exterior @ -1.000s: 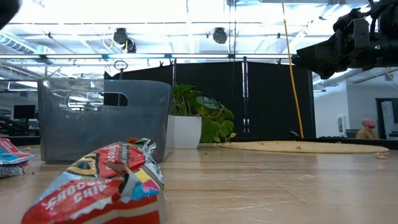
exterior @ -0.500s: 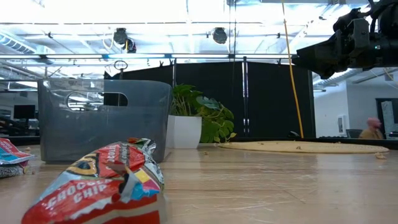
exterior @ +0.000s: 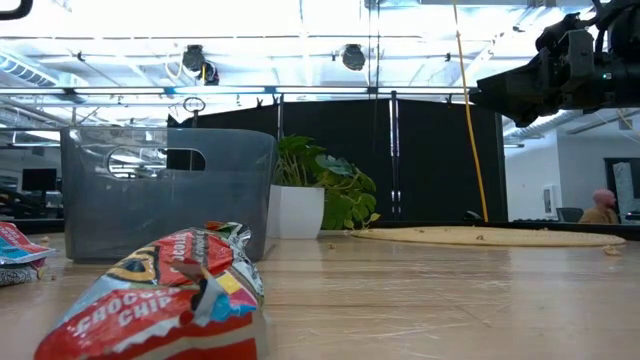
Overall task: Pick and place Granola Bars by type
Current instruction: Put the left red granola bar into the bottom left black bin
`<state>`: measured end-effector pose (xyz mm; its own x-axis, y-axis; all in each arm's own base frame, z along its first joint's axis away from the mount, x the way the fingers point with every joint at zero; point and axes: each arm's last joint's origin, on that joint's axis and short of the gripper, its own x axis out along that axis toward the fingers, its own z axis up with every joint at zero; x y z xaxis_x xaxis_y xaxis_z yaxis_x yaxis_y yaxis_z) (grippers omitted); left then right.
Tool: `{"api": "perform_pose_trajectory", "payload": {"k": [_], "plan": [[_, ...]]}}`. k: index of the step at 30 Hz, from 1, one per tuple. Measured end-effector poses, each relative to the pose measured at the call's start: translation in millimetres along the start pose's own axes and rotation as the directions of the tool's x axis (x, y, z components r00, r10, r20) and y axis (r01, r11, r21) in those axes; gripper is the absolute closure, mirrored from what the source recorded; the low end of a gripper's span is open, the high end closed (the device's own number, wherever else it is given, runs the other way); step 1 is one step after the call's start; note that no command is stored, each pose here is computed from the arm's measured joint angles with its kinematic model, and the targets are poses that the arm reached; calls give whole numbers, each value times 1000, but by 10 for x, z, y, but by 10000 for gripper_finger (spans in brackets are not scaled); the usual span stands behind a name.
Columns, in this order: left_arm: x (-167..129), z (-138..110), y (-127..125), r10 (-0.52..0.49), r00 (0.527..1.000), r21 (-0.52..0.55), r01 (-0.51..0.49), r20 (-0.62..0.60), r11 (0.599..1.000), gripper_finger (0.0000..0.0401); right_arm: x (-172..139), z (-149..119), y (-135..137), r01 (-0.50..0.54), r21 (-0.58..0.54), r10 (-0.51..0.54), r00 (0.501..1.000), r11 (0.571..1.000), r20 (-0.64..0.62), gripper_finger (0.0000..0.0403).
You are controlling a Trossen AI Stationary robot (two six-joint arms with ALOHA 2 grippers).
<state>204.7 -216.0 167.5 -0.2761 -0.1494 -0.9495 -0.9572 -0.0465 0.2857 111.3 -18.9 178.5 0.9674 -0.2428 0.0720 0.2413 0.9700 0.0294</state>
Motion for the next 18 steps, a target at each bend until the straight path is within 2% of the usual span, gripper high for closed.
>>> {"api": "perform_pose_trajectory", "payload": {"k": [7, 10, 18], "plan": [[174, -30, -105, 38, 999, -10, -38, -1, 999, 238, 0, 0, 0, 0, 0, 0, 1000, 1000, 0, 202], [189, -34, -104, 67, 998, -15, -67, -17, 998, 238, 0, 0, 0, 0, 0, 0, 1000, 1000, 0, 202], [193, -34, -107, 62, 998, -14, -62, -12, 998, 242, 0, 0, 0, 0, 0, 0, 1000, 1000, 0, 202]]}}
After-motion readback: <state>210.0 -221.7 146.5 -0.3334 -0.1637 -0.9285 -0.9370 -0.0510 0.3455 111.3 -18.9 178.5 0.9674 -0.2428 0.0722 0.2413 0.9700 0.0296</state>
